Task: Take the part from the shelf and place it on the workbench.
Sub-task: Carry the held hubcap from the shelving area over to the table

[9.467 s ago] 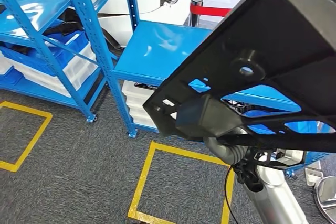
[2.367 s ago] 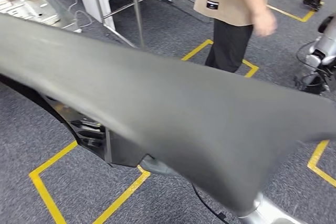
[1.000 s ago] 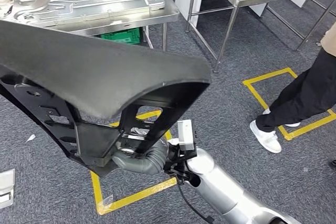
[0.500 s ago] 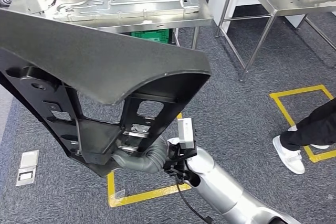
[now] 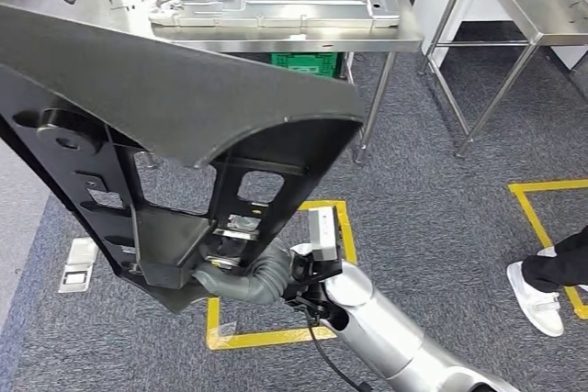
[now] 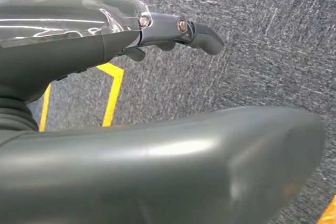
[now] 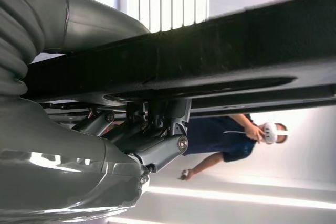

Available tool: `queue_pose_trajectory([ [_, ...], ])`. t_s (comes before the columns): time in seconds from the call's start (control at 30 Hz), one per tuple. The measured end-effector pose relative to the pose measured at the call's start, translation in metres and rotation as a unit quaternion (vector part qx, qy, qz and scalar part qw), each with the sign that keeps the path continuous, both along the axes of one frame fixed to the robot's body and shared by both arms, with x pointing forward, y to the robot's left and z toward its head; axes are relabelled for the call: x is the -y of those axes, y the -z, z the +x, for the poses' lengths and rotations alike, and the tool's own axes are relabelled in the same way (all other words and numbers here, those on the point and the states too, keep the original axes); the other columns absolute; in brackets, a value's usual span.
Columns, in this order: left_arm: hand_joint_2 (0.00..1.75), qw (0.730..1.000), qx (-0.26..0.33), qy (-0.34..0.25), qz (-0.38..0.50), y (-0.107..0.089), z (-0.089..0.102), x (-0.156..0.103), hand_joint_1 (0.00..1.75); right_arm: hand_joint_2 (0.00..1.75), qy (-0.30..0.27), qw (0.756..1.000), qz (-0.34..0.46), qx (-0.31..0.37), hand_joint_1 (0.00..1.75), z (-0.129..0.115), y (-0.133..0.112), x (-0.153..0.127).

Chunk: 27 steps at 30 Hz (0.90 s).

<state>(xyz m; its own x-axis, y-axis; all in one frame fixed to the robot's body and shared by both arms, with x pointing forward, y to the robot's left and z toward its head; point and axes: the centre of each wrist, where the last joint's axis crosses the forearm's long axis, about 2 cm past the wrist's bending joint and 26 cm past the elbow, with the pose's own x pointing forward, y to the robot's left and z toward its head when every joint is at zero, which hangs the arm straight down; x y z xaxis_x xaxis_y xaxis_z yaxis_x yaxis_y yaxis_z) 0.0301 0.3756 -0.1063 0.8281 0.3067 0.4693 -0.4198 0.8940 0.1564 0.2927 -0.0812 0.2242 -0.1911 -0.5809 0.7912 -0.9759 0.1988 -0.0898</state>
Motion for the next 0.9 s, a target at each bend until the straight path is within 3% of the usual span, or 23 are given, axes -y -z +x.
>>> queue_pose_trajectory([
  [0.9,1.75,1.000,0.003,0.001,-0.001,0.0002,0.0000,0.0014,0.00,1.75,0.011,1.000,0.021,-0.020,1.75,-0.0024,0.0028,-0.0019],
])
